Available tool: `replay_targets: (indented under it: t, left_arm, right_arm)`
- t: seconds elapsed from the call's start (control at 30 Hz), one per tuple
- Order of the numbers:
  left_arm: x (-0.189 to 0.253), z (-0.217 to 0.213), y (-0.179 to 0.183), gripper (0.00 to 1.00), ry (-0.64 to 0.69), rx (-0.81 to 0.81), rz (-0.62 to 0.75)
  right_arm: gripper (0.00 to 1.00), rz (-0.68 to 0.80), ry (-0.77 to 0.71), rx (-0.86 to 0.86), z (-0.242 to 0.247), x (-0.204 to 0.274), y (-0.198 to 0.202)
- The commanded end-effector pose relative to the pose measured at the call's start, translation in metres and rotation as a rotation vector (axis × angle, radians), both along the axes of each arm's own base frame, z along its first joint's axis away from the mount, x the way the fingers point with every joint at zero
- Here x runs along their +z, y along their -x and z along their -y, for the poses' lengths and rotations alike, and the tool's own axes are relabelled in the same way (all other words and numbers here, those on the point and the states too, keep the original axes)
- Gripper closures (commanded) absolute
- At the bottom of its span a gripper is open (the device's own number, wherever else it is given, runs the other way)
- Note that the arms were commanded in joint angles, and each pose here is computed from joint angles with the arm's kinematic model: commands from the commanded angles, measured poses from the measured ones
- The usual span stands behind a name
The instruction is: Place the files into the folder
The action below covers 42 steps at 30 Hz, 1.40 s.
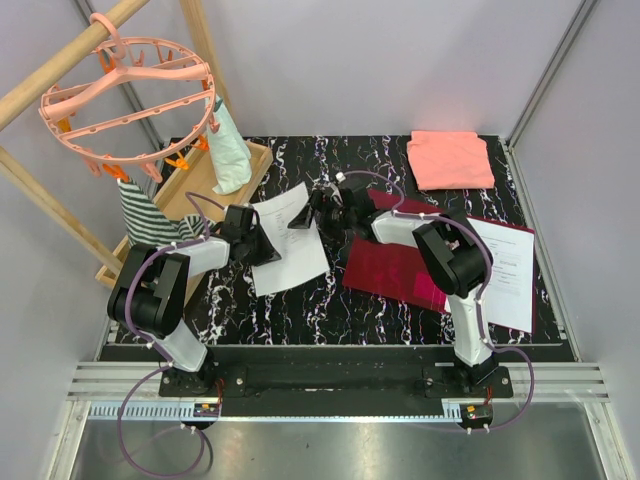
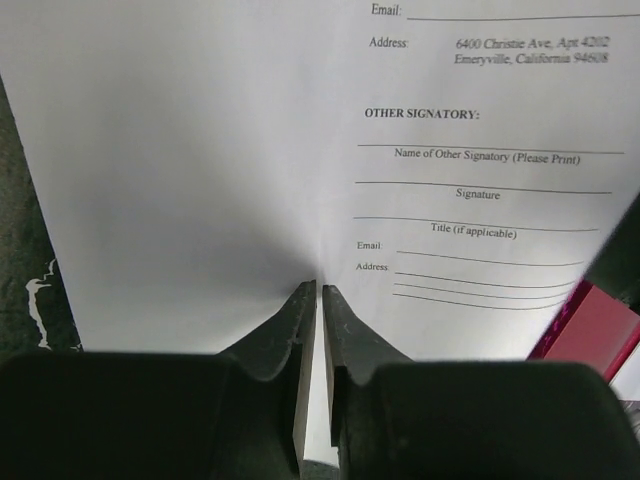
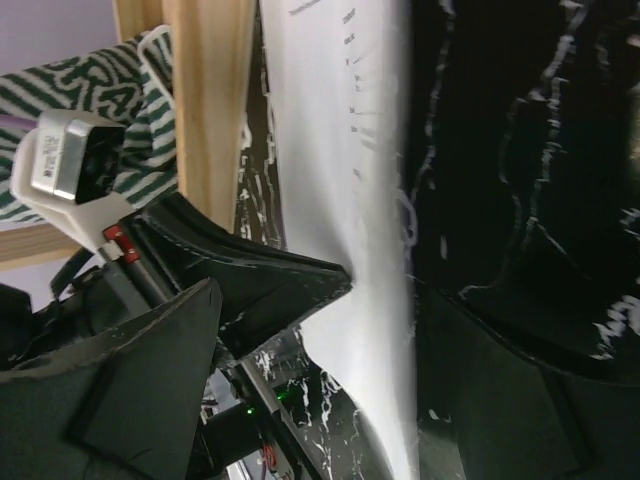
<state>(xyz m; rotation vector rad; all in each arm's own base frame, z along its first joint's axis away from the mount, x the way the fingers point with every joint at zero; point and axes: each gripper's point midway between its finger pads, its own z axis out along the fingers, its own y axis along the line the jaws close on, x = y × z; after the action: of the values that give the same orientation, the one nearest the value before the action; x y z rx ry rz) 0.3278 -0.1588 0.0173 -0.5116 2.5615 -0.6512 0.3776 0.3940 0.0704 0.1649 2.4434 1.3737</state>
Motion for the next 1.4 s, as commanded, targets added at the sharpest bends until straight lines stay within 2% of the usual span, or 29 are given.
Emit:
replay_targets:
  t: [0.0,0.07,0.17,0.3,0.4,0.43,0.5,0.53,0.57,0.67,0.7,0.73,0.77,0.8,0.83,0.87,0.9,0.93,1.07,1.1,1.23,1.37]
  left_arm:
    - [-0.009,-0.006,0.015,0.86,-0.029,-0.017,-0.046]
    - [-0.01,-0.007,0.016,0.86,-0.037,-0.022,-0.049]
    - [-0.01,-0.008,0.016,0.86,-0.035,-0.024,-0.05]
    - [0.001,-0.01,0.012,0.85,-0.056,-0.038,-0.01]
    - [0.02,-0.012,0.007,0.75,-0.071,-0.059,0.054]
    - [0.03,-0.012,0.005,0.73,-0.07,-0.065,0.086]
    - [0.043,-0.011,0.003,0.65,-0.068,-0.076,0.118]
    - [0.054,-0.011,0.003,0.63,-0.068,-0.089,0.147]
    - [0.06,-0.01,0.003,0.57,-0.064,-0.097,0.163]
    - [0.087,-0.007,0.002,0.5,-0.053,-0.138,0.236]
    - [0.101,-0.005,0.001,0.47,-0.044,-0.15,0.279]
    - [0.107,-0.003,0.002,0.45,-0.036,-0.174,0.299]
    - [0.112,-0.001,0.002,0.42,-0.028,-0.184,0.313]
    - [0.12,0.002,0.0,0.38,-0.014,-0.197,0.332]
    - [0.121,0.011,0.002,0.36,0.025,-0.233,0.324]
    - [0.122,0.017,0.001,0.36,0.054,-0.255,0.318]
    - [0.114,0.026,-0.002,0.35,0.082,-0.284,0.287]
    - [0.115,0.044,0.002,0.35,0.155,-0.348,0.271]
    - [0.098,0.101,0.011,0.35,0.273,-0.515,0.158]
    - [0.09,0.115,0.007,0.35,0.278,-0.543,0.134]
    - [0.069,0.164,0.013,0.35,0.325,-0.643,0.061]
    - [0.053,0.188,0.005,0.36,0.384,-0.654,0.018]
  right_arm:
    - [0.08,0.142,-0.05,0.072,-0.017,0.028,-0.011]
    - [0.11,0.17,-0.025,0.102,-0.017,0.025,-0.014]
    - [0.28,0.178,0.005,0.128,-0.015,0.022,-0.014]
    - [0.44,0.203,0.053,0.14,-0.01,0.026,-0.015]
    - [0.63,0.203,0.075,0.174,-0.012,0.024,-0.015]
    - [0.74,0.212,0.077,0.184,-0.013,0.024,-0.016]
    - [0.87,0.204,0.081,0.189,-0.015,0.023,-0.02]
    - [1.0,0.21,0.08,0.199,-0.017,0.024,-0.02]
    - [1.0,0.202,0.086,0.205,-0.017,0.026,-0.021]
    - [1.0,0.226,0.136,0.216,-0.013,0.033,-0.023]
    - [1.0,0.281,0.193,0.204,-0.005,0.041,-0.029]
    - [1.0,0.24,0.282,0.197,0.01,0.036,-0.023]
    - [1.0,0.279,0.391,0.122,0.029,0.039,-0.037]
    - [1.0,0.324,0.438,0.086,0.043,0.062,-0.039]
    - [1.0,0.331,0.521,0.076,0.066,0.063,-0.037]
    - [1.0,0.341,0.61,0.02,0.091,0.064,-0.042]
    - [1.0,0.378,0.627,-0.02,0.109,0.09,-0.041]
    - [1.0,0.365,0.677,-0.049,0.136,0.092,-0.042]
    - [1.0,0.364,0.821,-0.189,0.223,0.116,-0.029]
    - [1.0,0.4,0.828,-0.228,0.24,0.138,-0.023]
    - [1.0,0.392,0.898,-0.345,0.305,0.172,0.003]
    - [1.0,0.412,0.929,-0.452,0.353,0.206,0.025]
